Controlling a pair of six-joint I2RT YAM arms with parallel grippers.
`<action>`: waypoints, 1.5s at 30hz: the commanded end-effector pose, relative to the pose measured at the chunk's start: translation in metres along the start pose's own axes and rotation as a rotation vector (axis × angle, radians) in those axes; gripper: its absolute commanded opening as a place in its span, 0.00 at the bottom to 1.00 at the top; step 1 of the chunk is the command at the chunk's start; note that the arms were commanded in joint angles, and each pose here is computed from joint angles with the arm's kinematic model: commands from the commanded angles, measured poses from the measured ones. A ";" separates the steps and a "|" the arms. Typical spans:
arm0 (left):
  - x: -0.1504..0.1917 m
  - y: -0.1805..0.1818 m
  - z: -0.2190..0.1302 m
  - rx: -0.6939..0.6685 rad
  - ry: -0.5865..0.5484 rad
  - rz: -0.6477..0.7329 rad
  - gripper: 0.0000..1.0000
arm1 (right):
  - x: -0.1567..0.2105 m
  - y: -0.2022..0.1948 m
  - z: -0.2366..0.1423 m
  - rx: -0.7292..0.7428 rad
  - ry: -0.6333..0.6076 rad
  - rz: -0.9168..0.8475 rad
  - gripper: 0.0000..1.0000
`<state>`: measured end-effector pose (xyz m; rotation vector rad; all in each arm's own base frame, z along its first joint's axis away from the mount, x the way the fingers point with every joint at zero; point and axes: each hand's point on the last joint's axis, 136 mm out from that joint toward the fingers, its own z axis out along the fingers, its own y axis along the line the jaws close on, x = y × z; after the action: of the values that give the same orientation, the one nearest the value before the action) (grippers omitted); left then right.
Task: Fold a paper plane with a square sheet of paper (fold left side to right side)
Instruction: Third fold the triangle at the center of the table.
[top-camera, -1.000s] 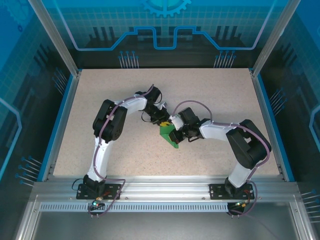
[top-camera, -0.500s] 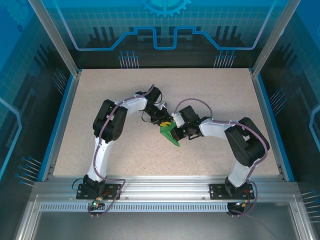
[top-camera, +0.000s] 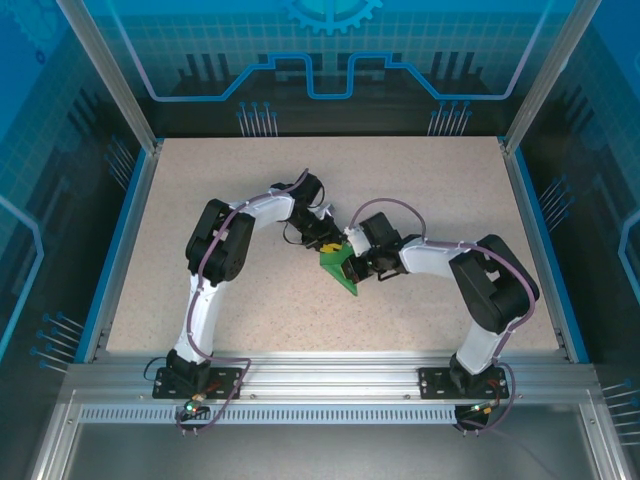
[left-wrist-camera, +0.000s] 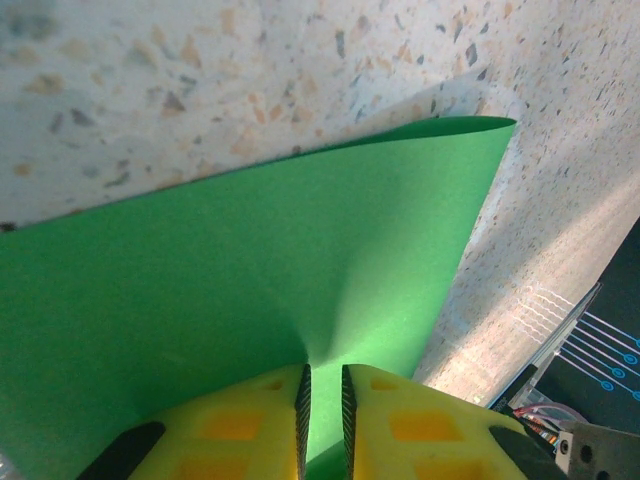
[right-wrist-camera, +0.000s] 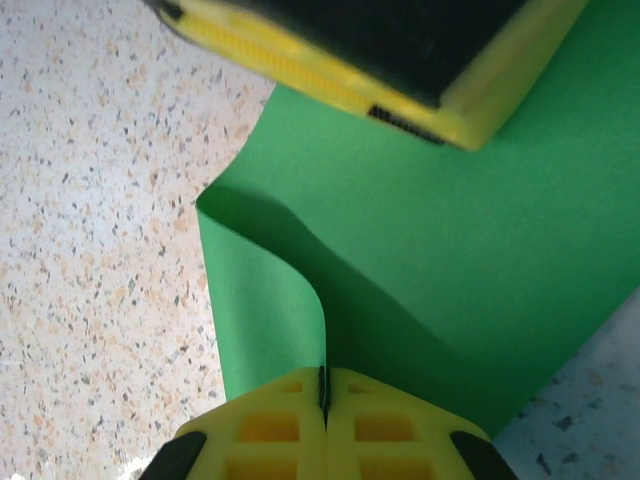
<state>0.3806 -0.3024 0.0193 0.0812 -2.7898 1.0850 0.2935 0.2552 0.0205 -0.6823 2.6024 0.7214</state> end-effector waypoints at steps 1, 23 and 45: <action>0.011 0.028 0.021 -0.082 0.052 -0.041 0.19 | 0.003 0.003 -0.005 -0.033 -0.006 0.000 0.00; 0.011 0.029 0.021 -0.086 0.050 -0.041 0.19 | -0.004 -0.012 -0.006 0.050 -0.011 0.035 0.00; 0.011 0.030 0.022 -0.089 0.051 -0.043 0.19 | 0.000 -0.009 -0.010 0.036 -0.013 0.027 0.00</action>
<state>0.3807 -0.3024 0.0193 0.0810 -2.7904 1.0849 0.2958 0.2480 0.0177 -0.6575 2.6140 0.6758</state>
